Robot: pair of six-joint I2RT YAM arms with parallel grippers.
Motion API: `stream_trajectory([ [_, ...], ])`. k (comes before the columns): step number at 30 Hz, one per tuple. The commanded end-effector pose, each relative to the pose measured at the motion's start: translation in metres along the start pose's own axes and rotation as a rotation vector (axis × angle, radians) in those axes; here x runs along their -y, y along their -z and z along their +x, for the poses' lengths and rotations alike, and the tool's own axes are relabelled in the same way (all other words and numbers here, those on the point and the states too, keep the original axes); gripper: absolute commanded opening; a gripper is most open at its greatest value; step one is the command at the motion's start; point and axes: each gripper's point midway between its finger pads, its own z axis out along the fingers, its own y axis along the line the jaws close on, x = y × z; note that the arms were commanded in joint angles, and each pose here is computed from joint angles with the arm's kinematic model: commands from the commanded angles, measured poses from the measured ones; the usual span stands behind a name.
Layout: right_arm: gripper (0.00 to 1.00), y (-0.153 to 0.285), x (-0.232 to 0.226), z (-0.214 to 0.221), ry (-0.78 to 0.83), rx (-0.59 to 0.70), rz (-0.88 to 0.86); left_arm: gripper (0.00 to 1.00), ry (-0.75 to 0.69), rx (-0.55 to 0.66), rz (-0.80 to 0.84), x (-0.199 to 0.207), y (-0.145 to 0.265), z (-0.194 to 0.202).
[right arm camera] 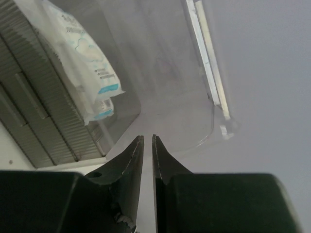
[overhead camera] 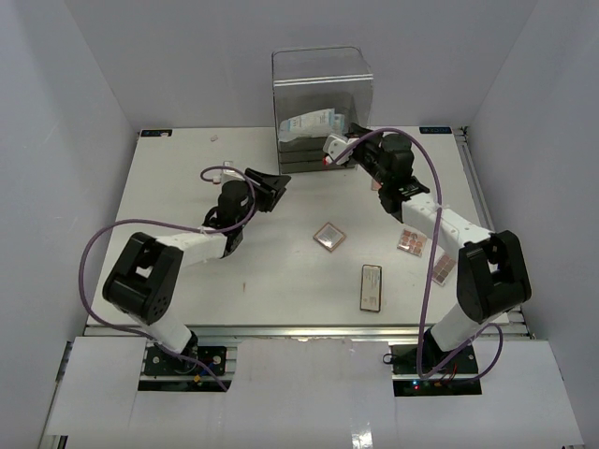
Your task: Organize the makeup
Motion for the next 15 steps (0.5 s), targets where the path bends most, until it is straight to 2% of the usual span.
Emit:
stream_trajectory([
  [1,0.20,0.018,-0.005,-0.002,0.020,0.009,0.024,0.63,-0.157,0.104,0.032,0.013,0.033,-0.037],
  [6,0.22,0.039,-0.042,0.013,-0.006,-0.027,-0.042,0.72,-0.313,0.101,0.064,0.017,0.061,-0.045],
  [9,0.27,0.050,-0.052,0.010,-0.103,-0.031,-0.090,0.77,-0.365,-0.020,0.115,0.016,0.065,-0.026],
  [11,0.36,0.060,-0.054,0.001,-0.230,-0.015,-0.145,0.77,-0.377,-0.105,0.135,0.012,0.061,-0.013],
  [14,0.57,0.079,-0.068,-0.016,-0.448,0.013,-0.301,0.78,-0.366,-0.239,0.192,0.012,0.058,0.009],
  [15,0.64,0.087,-0.072,-0.023,-0.507,0.030,-0.360,0.85,-0.348,-0.274,0.204,0.010,0.056,0.016],
])
